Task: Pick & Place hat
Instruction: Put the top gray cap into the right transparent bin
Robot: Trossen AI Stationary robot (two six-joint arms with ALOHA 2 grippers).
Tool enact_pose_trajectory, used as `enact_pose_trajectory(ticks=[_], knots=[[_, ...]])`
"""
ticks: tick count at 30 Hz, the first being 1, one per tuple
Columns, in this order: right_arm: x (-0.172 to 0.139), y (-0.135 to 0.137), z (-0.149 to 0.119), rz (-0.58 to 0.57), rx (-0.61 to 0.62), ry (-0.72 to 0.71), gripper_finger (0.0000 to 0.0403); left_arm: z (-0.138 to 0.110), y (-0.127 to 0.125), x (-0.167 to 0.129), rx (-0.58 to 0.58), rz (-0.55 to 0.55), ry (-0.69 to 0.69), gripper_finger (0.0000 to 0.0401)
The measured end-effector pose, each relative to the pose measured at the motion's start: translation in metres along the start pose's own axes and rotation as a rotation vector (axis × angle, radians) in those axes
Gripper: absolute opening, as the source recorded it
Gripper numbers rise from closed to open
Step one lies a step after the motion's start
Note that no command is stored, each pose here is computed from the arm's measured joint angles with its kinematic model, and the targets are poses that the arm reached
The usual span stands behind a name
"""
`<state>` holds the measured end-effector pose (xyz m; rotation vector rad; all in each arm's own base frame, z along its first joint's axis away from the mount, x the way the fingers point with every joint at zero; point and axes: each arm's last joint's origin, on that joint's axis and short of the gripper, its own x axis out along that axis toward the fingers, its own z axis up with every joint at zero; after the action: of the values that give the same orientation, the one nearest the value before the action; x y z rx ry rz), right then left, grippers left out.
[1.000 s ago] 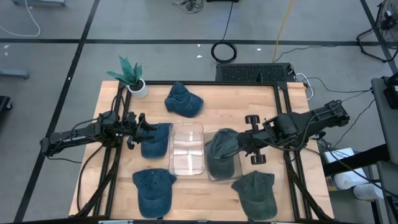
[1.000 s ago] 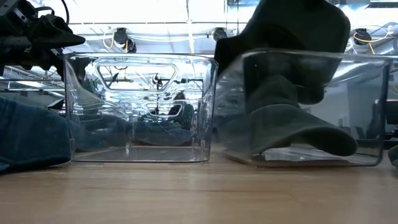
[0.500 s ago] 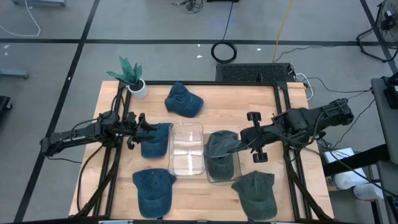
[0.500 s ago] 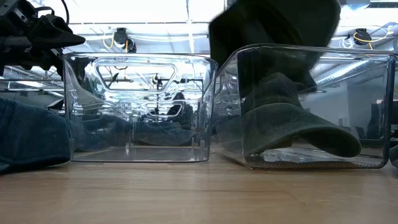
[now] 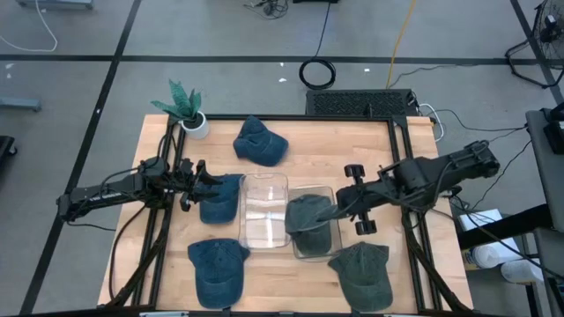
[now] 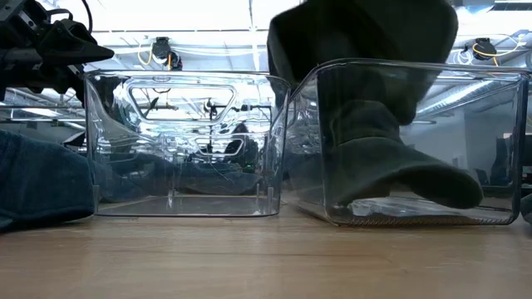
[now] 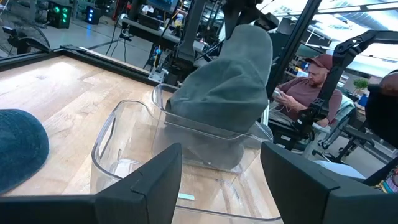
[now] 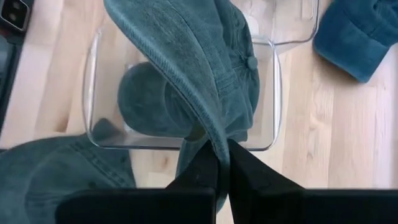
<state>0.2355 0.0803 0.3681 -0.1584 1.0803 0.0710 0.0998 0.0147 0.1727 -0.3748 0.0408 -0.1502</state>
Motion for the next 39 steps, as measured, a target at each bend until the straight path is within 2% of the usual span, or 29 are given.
enact_pose_trajectory(ticks=[4, 8, 13, 17, 20, 23, 29, 35, 39], knots=[[0.014, 0.002, -0.004, -0.004, 0.002, 0.021, 0.0013, 0.000, 0.000, 0.000, 0.000, 0.000, 0.000, 0.0228], [0.023, 0.004, -0.008, 0.040, 0.058, 0.050, 0.0049, 0.000, 0.000, 0.000, 0.000, 0.000, 0.000, 0.0228], [0.034, 0.012, -0.007, 0.240, 0.166, 0.055, 0.0118, 0.000, 0.000, 0.000, 0.000, 0.000, 0.000, 0.0228], [0.039, 0.020, -0.004, 0.452, 0.186, 0.046, 0.0166, 0.000, 0.000, 0.000, 0.000, 0.000, 0.000, 0.0228], [0.040, 0.024, -0.001, 0.578, 0.200, 0.028, 0.0191, 0.000, 0.000, 0.000, 0.000, 0.000, 0.000, 0.0228], [0.041, 0.026, 0.001, 0.648, 0.179, 0.006, 0.0206, 0.000, 0.000, 0.000, 0.000, 0.000, 0.000, 0.0228], [0.049, 0.026, 0.001, 0.631, 0.121, -0.040, 0.0217, 0.000, 0.000, 0.000, 0.000, 0.000, 0.000, 0.0228], [0.053, 0.016, 0.004, 0.440, 0.060, -0.122, 0.0211, 0.000, 0.000, 0.000, 0.000, 0.000, 0.000, 0.0228], [0.054, 0.016, 0.000, 0.420, -0.003, -0.098, 0.0213, 0.000, 0.000, 0.000, 0.000, 0.000, 0.000, 0.0228]])
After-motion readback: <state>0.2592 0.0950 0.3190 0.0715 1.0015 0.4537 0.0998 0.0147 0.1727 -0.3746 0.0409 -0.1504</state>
